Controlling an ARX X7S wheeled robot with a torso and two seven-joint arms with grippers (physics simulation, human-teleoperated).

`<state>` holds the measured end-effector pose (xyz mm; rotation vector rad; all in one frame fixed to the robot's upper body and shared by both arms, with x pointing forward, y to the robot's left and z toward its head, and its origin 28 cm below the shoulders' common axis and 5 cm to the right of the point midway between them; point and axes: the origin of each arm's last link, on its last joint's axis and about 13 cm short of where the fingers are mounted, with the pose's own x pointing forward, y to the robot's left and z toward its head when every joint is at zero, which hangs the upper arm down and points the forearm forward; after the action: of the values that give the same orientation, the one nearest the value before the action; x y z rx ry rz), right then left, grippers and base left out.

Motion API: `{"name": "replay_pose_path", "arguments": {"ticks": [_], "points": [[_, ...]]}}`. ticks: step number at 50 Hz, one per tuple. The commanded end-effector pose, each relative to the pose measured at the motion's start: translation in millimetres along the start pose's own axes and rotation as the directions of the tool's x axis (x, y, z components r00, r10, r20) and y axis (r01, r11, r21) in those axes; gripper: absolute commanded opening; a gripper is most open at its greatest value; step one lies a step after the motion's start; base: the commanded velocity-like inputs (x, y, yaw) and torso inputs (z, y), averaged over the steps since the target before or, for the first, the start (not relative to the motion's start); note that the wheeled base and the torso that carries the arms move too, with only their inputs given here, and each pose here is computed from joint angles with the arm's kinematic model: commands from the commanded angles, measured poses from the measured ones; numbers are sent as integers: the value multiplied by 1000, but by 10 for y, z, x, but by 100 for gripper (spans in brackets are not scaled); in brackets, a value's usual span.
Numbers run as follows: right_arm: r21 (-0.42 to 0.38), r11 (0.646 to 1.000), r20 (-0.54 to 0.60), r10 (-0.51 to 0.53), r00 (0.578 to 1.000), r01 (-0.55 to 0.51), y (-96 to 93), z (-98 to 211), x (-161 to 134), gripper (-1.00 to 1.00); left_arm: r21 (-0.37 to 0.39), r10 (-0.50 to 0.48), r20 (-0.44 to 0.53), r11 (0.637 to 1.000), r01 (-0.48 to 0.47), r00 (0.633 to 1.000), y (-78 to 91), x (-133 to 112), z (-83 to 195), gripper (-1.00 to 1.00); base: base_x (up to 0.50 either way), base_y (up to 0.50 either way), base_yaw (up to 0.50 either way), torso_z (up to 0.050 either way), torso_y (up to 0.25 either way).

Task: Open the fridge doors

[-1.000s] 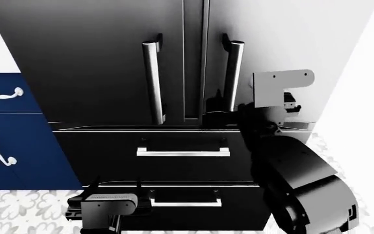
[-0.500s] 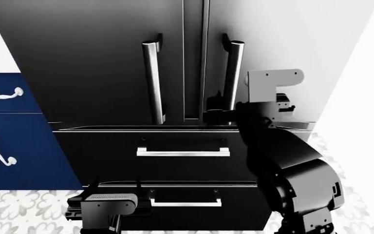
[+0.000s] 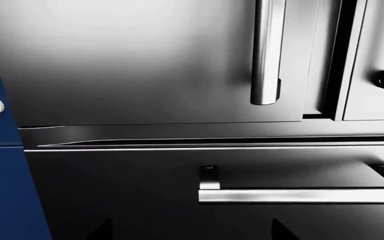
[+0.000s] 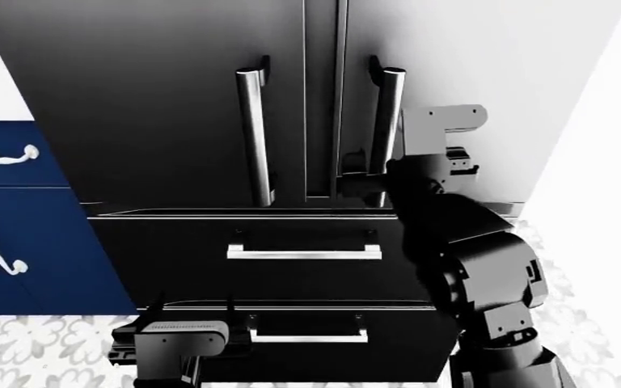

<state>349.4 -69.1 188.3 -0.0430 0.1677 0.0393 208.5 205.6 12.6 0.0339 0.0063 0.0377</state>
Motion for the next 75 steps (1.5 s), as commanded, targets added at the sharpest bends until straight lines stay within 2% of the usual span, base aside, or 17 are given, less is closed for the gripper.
{"name": "replay_pose_path", "arguments": {"ticks": [1,32,33,56,75], "points": [[-17,1000,-25,-13,1000,12,-11,7,134,100,-1,0,0,1000,0,1000,2,1,0,100,0,0,0,0,0],[-39,998,-62,-56,997,53,-65,-33,406,100,1,0,0,1000,0,1000,0,3,-1,100,0,0,0,0,0],[-38,998,-61,-57,996,55,-69,-32,410,-100,1,0,0,1000,0,1000,0,3,-1,100,0,0,0,0,0],[-37,999,-23,-38,999,37,-69,-20,306,-100,-2,-1,0,1000,1,1000,2,0,1,100,1,0,0,0,0],[28,999,74,-45,996,43,-226,-184,-190,-100,1,0,1,1000,0,1000,-1,-1,1,100,-1,0,0,0,1]]}}
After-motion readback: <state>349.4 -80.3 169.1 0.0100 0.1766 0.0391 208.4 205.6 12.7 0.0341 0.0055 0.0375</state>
